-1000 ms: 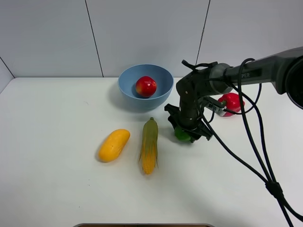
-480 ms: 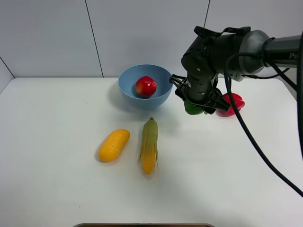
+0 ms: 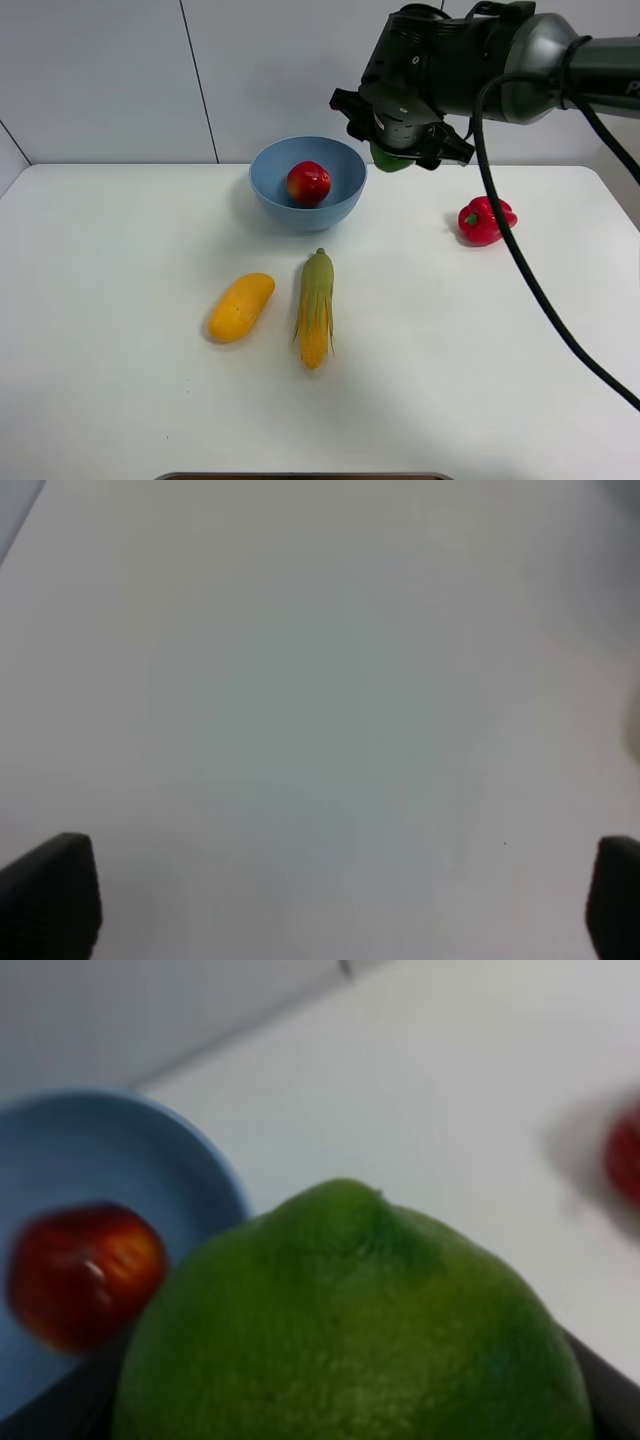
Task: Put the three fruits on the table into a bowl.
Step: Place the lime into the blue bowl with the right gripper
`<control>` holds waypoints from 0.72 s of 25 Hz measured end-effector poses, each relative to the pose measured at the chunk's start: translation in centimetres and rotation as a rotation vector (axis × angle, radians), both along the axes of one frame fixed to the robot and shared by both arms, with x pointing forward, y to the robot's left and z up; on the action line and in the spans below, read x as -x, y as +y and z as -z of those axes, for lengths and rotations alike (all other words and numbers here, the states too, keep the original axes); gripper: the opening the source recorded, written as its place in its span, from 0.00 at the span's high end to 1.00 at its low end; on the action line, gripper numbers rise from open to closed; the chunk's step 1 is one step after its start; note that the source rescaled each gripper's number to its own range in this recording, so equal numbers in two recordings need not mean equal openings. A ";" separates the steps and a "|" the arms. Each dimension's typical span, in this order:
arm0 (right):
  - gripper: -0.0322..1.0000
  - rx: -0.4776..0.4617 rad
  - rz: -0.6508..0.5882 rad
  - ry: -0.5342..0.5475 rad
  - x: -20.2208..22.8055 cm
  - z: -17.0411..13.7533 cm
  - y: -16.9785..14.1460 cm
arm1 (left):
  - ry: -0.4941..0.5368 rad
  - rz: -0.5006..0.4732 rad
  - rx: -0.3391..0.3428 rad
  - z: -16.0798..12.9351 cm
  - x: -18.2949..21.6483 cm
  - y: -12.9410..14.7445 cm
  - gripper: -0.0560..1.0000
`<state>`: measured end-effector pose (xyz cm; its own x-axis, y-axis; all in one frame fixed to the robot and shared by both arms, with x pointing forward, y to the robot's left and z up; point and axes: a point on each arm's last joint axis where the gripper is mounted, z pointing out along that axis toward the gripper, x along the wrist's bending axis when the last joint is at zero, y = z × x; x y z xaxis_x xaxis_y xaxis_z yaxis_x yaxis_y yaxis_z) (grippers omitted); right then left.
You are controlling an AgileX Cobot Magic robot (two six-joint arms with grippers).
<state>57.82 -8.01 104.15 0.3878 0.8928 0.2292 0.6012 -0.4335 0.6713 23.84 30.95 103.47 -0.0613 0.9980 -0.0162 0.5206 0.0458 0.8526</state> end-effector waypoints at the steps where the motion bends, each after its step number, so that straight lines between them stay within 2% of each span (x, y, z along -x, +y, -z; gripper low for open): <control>1: 0.37 0.014 -0.026 -0.033 -0.2 -0.3 0.1 | 0.000 0.000 0.000 0.0 0.0 0.0 0.00; 12: 0.37 0.174 -0.175 -0.226 -1.4 -1.8 0.3 | 0.000 0.000 0.000 0.0 0.0 0.0 0.00; 18: 0.37 0.219 -0.280 -0.315 -1.9 -2.5 0.9 | 0.000 0.000 0.000 0.0 0.0 0.0 0.00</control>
<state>59.68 -7.11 106.62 0.0670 0.9935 0.0916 0.4274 -0.1115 0.8972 23.84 30.95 103.47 -0.0613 0.9980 -0.0162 0.5206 0.0458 0.8526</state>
